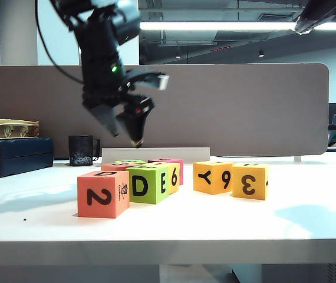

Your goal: Select the appropriate blocks from the scattered letter blocks on the table and arrange them in a row to spell out "DEEP".

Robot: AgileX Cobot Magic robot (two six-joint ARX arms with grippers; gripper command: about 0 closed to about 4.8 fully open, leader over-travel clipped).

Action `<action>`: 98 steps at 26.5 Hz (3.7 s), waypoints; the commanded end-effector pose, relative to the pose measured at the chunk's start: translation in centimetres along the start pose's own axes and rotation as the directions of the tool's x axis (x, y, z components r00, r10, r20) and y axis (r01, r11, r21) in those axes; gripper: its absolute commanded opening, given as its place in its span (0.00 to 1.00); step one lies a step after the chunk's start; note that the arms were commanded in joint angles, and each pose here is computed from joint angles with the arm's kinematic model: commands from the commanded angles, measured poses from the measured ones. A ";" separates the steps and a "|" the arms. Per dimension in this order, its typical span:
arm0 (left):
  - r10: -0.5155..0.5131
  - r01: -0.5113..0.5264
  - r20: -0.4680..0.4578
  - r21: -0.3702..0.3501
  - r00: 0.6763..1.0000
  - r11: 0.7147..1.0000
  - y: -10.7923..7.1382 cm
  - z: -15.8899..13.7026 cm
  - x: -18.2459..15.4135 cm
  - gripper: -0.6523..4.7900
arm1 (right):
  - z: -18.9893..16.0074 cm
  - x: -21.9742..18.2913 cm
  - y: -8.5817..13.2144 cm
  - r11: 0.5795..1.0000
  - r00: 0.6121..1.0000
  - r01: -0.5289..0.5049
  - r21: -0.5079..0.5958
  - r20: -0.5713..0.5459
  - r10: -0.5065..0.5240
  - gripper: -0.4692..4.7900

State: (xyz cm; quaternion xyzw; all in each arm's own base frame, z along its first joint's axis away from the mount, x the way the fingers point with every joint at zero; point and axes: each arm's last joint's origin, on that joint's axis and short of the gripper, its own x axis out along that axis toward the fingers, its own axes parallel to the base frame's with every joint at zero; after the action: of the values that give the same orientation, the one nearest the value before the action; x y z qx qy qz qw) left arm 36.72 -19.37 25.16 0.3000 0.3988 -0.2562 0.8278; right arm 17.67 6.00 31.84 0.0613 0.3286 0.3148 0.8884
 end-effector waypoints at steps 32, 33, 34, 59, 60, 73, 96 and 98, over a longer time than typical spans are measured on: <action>-0.150 0.142 0.098 0.082 0.984 0.986 2.8 -1.3 4.8 0.96 | -0.1 -0.1 0.1 1.000 1.000 -0.004 0.002 -0.011 0.004 0.08; -0.150 0.143 0.094 0.082 0.984 0.986 2.7 -1.4 4.9 0.96 | -0.1 -0.1 0.1 1.000 1.000 -0.005 0.002 -0.011 0.005 0.08; -0.153 0.146 0.089 0.082 0.984 0.986 2.7 -1.5 5.1 0.95 | -0.1 -0.1 0.1 1.000 1.000 -0.003 0.002 -0.011 0.003 0.08; -0.128 0.152 0.133 -0.191 0.983 0.970 5.5 3.5 -1.3 0.62 | 0.2 -0.1 0.1 1.000 1.000 -0.003 -0.012 0.018 0.003 0.08; -0.138 0.163 0.121 -0.229 0.983 0.960 5.6 3.8 -2.1 0.62 | 0.2 -0.1 0.1 1.000 1.000 -0.003 -0.012 0.018 0.003 0.08; -0.460 0.374 -0.082 -0.464 0.884 0.803 1.9 3.7 -6.6 0.62 | 0.5 -0.1 0.1 1.000 0.999 -0.005 -0.024 0.045 0.006 0.08; -0.304 0.167 -0.339 -0.376 0.891 0.911 -9.3 3.5 -3.9 0.62 | 0.5 -0.1 0.1 1.000 0.999 -0.005 -0.024 0.043 0.006 0.08; -0.304 0.166 -0.331 -0.386 0.893 0.907 -9.9 3.4 -3.5 0.62 | 0.5 -0.1 0.1 1.000 0.999 -0.005 -0.024 0.043 0.006 0.08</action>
State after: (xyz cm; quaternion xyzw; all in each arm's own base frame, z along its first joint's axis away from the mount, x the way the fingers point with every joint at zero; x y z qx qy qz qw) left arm 30.10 -27.55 26.91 0.1516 0.6322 -0.2204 0.7272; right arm 17.82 6.03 32.05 0.0602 0.3156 0.3164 0.8925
